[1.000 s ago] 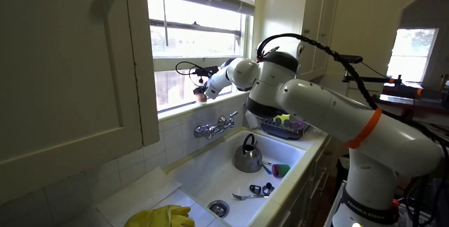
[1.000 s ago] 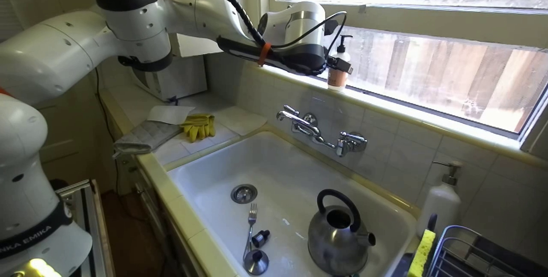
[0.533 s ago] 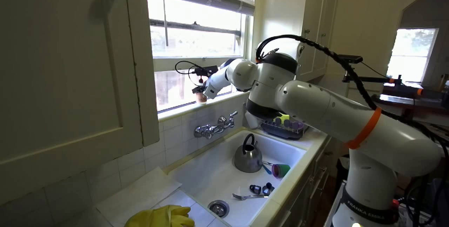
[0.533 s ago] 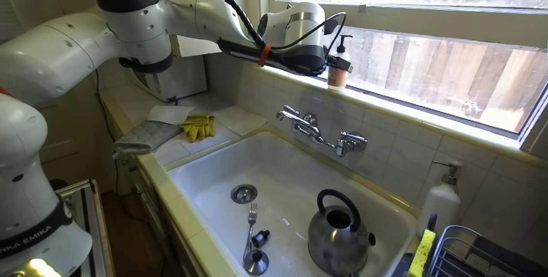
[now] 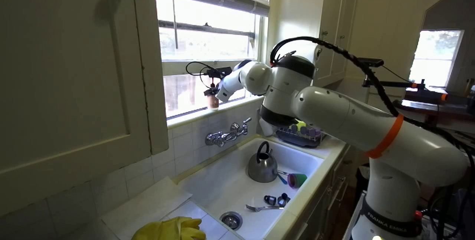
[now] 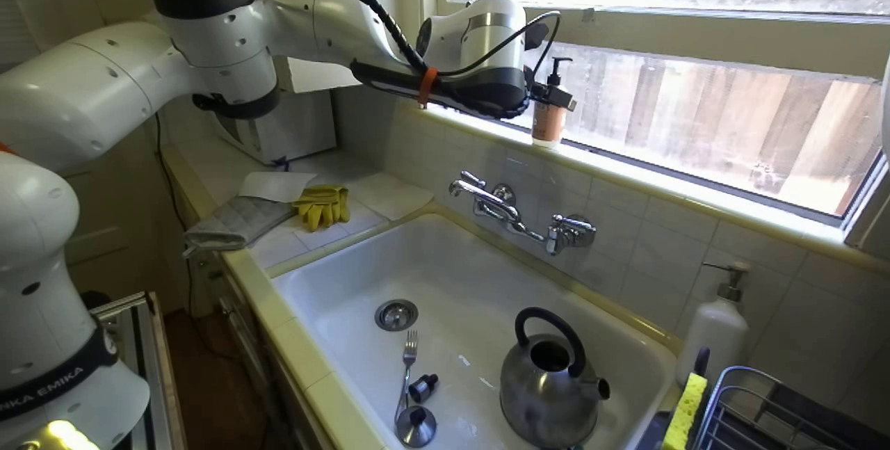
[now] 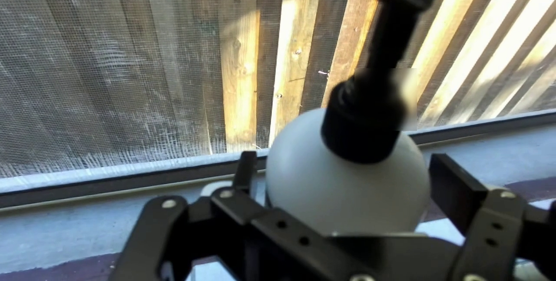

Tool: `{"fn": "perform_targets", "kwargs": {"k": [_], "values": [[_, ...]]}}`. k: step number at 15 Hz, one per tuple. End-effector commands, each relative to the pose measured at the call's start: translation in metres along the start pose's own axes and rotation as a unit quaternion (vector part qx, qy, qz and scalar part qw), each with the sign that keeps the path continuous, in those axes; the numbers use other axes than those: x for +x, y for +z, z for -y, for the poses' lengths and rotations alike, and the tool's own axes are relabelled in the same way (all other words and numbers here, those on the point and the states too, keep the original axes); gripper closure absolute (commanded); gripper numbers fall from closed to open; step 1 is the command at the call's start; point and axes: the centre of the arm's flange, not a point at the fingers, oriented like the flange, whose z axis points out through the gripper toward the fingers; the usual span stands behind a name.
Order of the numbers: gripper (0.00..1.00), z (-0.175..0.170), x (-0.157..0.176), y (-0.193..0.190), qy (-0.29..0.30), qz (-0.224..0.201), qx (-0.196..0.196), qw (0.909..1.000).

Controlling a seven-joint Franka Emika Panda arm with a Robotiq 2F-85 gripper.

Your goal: Remove the orange bottle from the sink and put it on the window sill

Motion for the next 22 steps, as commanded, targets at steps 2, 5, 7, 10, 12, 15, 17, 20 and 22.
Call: {"fn": "perform_targets", "kwargs": {"k": [2,5,7,10,12,15,17,20,22], "values": [[0.00,0.004,0.022,-0.026,-0.025,-0.006,-0.012,0.9996],[0.00,0.002,0.022,-0.038,-0.013,0.001,-0.019,0.9997],[0.00,0.002,0.021,-0.047,-0.001,0.012,-0.014,0.9998],[0.00,0.005,0.025,-0.058,0.008,0.013,0.000,0.9999],[0.00,0.007,0.028,-0.065,0.019,0.007,0.009,0.9998],[0.00,0.009,0.038,-0.072,0.032,0.002,0.022,0.9993],[0.00,0.010,0.043,-0.078,0.047,0.003,0.023,0.9986],[0.00,0.010,0.044,-0.087,0.087,0.017,0.028,0.9957],[0.00,0.011,0.043,-0.096,0.117,0.022,0.033,0.9924]]}}
